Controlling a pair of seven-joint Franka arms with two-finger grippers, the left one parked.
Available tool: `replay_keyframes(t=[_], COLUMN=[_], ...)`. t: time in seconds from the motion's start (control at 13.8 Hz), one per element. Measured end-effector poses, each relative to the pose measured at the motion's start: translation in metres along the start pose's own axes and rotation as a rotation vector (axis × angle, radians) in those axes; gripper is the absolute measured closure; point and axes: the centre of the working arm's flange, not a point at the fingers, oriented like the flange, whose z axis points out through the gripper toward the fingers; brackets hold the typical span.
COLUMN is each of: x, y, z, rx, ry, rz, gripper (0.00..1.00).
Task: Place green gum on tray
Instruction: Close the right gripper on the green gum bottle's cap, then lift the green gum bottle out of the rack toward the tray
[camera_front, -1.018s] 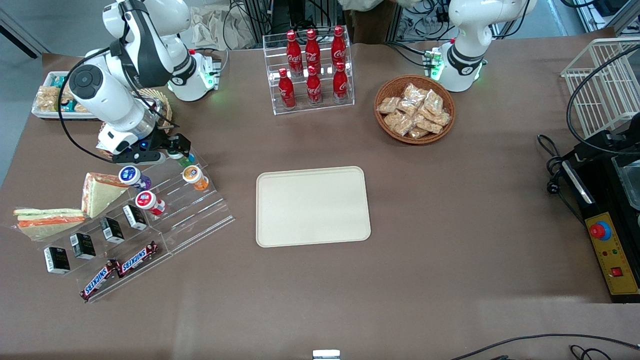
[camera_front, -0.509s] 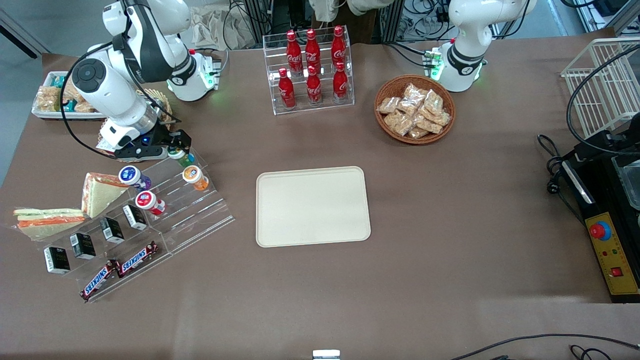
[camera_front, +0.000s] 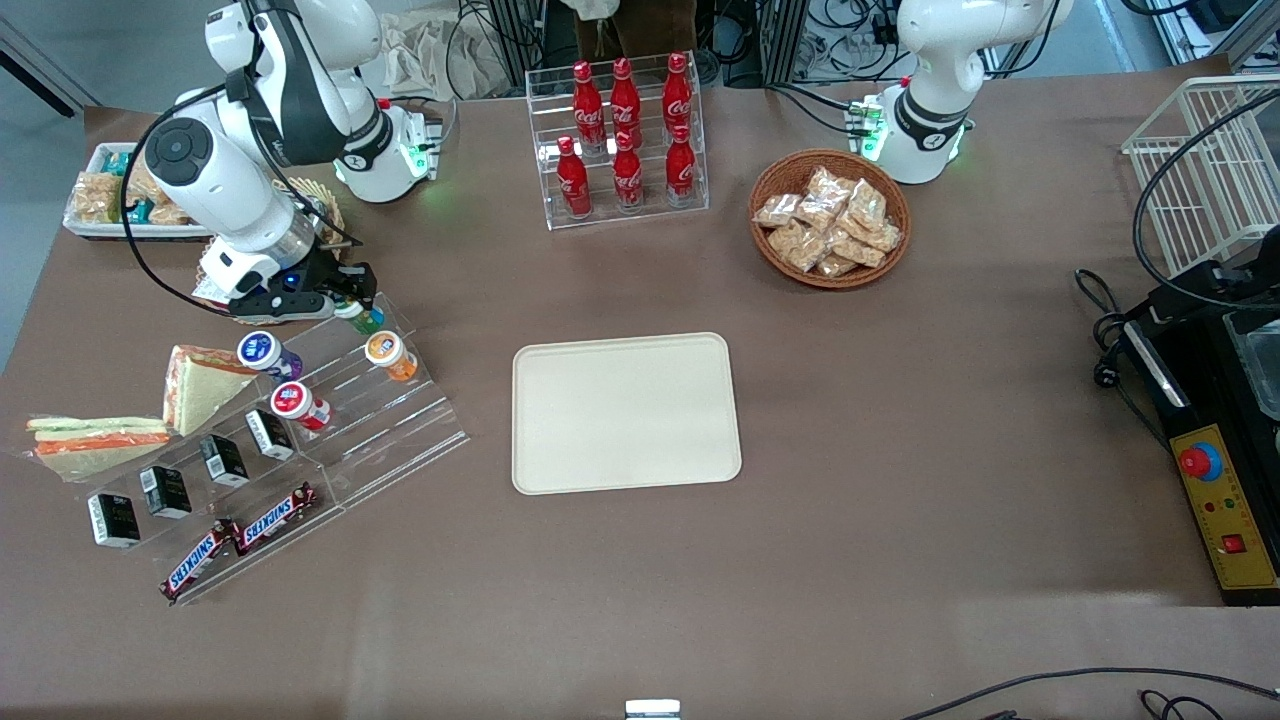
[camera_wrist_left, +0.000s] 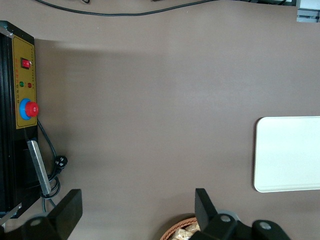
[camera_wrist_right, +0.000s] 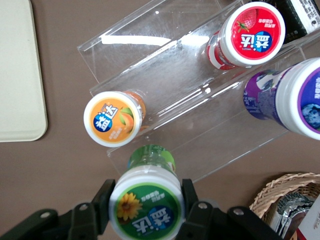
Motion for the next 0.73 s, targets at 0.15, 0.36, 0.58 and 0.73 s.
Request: replay_keyframes(t=[0.15,0.36,0.58,0.73], x=[0.001,0.014,0.03,0.038], y=[-0.003,-0.017,-0.027,-0.032], z=[-0.004,-0.043,-0.111,-0.161], rx=[-0.001,-0.003,0.001,0.003], ry=[0.005,0.008,0.006,-0.014], rz=[0.002,-0.003,-0.01,-0.014], gripper=[0.41,0.41,0.41,0.41])
